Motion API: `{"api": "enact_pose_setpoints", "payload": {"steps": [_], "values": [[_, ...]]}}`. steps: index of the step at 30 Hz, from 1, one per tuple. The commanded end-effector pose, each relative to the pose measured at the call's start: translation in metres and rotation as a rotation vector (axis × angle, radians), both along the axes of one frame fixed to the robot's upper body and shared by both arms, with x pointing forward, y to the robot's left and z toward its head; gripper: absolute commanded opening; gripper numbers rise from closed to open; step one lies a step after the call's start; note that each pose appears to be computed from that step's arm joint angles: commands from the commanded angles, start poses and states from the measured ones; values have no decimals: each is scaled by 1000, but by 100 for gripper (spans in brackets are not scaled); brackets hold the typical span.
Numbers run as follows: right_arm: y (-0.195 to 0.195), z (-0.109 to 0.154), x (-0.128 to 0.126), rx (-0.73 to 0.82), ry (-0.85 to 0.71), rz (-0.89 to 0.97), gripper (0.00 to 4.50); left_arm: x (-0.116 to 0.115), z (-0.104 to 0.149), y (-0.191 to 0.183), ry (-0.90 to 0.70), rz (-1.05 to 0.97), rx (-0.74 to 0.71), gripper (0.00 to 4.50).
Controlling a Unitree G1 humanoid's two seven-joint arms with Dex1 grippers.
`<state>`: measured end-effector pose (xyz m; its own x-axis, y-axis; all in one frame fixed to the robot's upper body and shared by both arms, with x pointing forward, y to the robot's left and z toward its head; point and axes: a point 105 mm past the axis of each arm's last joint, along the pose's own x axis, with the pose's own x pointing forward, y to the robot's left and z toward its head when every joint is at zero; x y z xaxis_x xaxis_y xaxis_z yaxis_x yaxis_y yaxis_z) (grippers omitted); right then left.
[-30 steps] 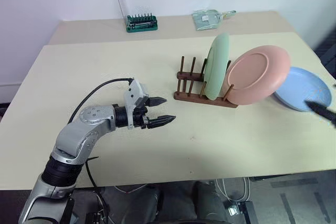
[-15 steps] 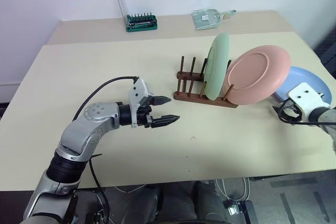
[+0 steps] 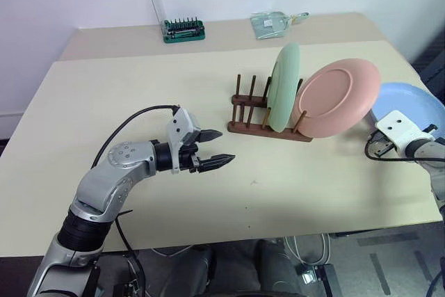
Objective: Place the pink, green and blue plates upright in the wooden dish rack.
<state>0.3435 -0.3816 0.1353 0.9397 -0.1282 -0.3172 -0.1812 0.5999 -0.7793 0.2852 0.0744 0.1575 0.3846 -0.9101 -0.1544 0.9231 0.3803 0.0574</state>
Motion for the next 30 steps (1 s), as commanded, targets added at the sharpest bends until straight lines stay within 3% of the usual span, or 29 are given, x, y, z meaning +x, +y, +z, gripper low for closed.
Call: {"api": "enact_pose_setpoints", "payload": {"steps": [1,5,7,12,15,17,20,24,30], "values": [[6,119,-7,-191,-367,-8,1,7,13,10,-64,44,-1,360],[52,204,-21,-141,-637,98,1,23,16,17,-98,121,-6,360],[71,223,-26,-96,-694,160,1,27,16,19,-106,144,-3,360],[187,246,-41,395,-657,629,1,47,11,46,-157,262,49,360],[256,257,-61,822,-593,903,1,56,12,64,-167,333,42,360],[285,266,-69,1061,-563,980,1,58,12,71,-174,349,43,360],[308,269,-73,1287,-508,985,1,57,13,73,-172,351,35,360],[315,259,-50,1685,-396,778,1,50,10,71,-157,327,40,360],[307,220,-26,1729,-253,530,1,45,9,67,-149,316,36,360]]}}
